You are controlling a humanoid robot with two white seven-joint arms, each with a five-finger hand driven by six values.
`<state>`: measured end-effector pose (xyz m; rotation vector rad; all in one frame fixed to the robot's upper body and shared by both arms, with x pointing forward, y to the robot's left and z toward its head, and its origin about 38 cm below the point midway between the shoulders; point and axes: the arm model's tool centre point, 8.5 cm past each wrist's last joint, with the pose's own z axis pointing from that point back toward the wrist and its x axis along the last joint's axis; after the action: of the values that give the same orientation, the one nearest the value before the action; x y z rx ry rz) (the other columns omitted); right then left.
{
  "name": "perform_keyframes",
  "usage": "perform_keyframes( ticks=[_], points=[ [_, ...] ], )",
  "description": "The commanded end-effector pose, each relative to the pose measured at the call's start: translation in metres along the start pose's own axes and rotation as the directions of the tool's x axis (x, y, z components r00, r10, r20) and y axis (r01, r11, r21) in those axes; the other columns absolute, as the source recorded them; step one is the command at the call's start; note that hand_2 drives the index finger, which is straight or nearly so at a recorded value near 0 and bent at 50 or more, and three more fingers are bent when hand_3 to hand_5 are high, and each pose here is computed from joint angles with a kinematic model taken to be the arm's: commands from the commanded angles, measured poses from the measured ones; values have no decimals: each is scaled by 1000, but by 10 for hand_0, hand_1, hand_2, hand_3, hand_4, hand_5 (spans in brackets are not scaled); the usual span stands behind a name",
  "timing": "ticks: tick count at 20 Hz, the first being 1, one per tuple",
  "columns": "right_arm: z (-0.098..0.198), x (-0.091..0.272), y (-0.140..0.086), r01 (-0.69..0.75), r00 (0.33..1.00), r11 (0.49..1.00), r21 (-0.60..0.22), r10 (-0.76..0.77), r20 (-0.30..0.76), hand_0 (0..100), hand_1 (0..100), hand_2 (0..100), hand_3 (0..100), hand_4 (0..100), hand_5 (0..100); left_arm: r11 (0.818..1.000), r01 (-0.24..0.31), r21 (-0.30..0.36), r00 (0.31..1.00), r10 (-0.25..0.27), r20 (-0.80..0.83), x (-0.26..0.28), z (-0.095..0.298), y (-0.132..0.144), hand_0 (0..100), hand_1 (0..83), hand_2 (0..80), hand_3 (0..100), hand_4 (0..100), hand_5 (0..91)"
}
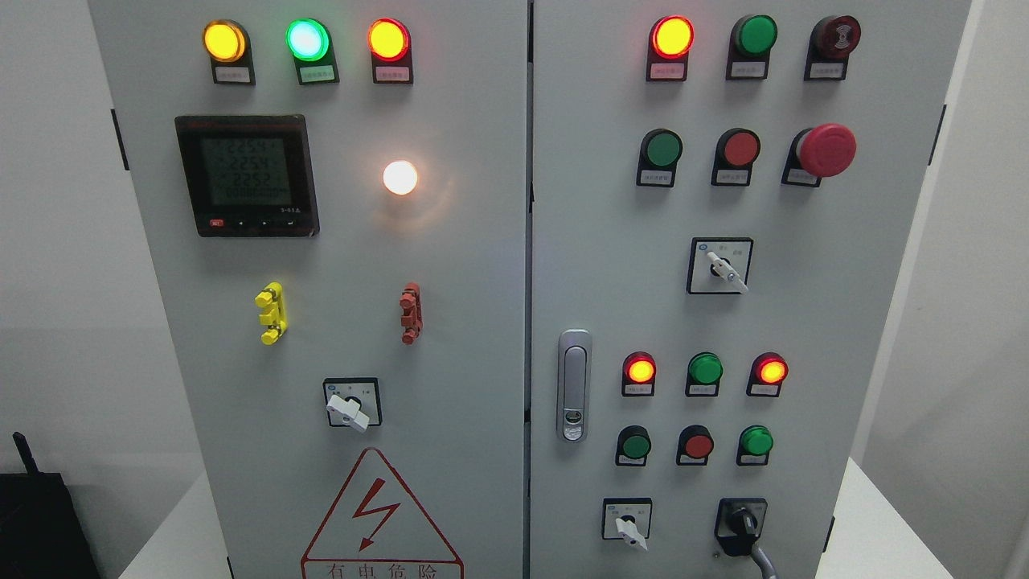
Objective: Trip black knob to open circuit
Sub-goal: 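Raise the right hand up to the black rotary knob at the bottom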
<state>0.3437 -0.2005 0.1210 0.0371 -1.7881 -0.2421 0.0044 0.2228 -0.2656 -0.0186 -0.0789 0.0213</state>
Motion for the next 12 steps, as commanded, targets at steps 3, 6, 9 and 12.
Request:
perform_keyframes(
  ticks=[3, 6, 9, 12],
  points=[
    [-4, 11, 7, 12, 999, 1000, 25, -13, 37, 0, 45, 0, 1000, 1000, 1000, 1000, -4, -1, 1000, 4, 3, 2, 0, -1, 120, 389, 0, 0, 0, 0],
    [-4, 11, 7, 12, 999, 1000, 25, -13, 37, 0, 45, 0, 1000, 1000, 1000, 1000, -3, -1, 1000, 3, 5, 2, 0, -1, 120, 389, 0, 0, 0, 0],
    [-4, 12, 7, 12, 999, 1000, 28, -13, 40, 0, 46, 0, 1000, 1000, 1000, 1000, -3, -1, 1000, 3, 5, 2, 0, -1, 120, 389, 0, 0, 0, 0],
    [-4, 13, 8, 13, 999, 999, 29, -14, 41, 0, 46, 0, 1000, 1000, 1000, 1000, -3, 0, 1000, 3, 5, 2, 0, 0, 120, 389, 0, 0, 0, 0]
  ],
)
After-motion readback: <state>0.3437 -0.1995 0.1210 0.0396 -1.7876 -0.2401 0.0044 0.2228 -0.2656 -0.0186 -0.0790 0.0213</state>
